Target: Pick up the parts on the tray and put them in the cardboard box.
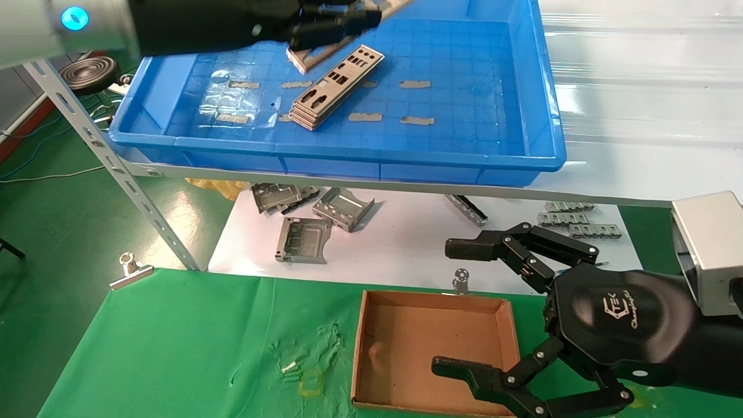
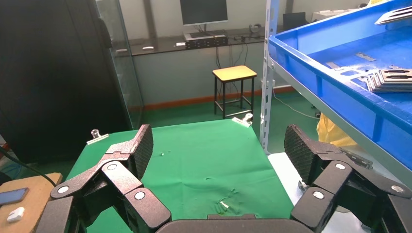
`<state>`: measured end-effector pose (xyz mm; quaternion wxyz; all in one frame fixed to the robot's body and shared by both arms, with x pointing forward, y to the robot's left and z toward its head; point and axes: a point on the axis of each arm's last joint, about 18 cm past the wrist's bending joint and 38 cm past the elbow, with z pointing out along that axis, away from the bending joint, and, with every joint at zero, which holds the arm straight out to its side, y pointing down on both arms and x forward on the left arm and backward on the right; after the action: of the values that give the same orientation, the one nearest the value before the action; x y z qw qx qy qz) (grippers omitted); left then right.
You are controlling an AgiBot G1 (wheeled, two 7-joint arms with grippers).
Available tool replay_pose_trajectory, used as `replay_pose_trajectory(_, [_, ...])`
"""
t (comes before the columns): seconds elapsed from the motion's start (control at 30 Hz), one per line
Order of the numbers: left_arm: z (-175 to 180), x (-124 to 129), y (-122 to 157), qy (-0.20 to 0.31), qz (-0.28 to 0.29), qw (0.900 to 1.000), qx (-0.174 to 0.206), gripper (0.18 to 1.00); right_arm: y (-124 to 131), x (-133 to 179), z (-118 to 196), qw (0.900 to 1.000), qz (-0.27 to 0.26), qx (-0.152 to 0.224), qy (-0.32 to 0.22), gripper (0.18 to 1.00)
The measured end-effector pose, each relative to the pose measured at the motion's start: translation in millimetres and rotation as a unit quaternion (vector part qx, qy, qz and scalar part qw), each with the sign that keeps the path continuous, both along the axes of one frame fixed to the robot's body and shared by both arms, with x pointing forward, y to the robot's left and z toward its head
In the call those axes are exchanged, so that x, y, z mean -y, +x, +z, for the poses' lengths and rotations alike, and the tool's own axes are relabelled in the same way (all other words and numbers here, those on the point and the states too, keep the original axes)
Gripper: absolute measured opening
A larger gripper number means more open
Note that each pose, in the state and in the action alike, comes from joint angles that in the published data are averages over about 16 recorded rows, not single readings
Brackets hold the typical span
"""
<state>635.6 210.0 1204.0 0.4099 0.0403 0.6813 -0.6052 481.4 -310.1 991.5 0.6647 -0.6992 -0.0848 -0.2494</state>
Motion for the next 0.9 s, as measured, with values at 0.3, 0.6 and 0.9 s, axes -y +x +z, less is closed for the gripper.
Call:
replay_pose_trajectory(0.3, [-35, -20, -36, 0.088, -0.072, 0.9927, 0.04, 0.438, 0, 0, 0, 1.0, 0.0, 0.0, 0.0, 1.001])
replay_pose_trajectory(0.6, [-94, -14, -53, 0.164, -0.114, 0.978, 0.057, 0.437, 0, 0, 0, 1.0, 0.0, 0.0, 0.0, 1.001])
replay_pose_trajectory(0.9, [-174, 31, -38, 0.207, -0.127, 0.9682, 0.06, 0.437, 0, 0, 0, 1.0, 0.0, 0.0, 0.0, 1.001])
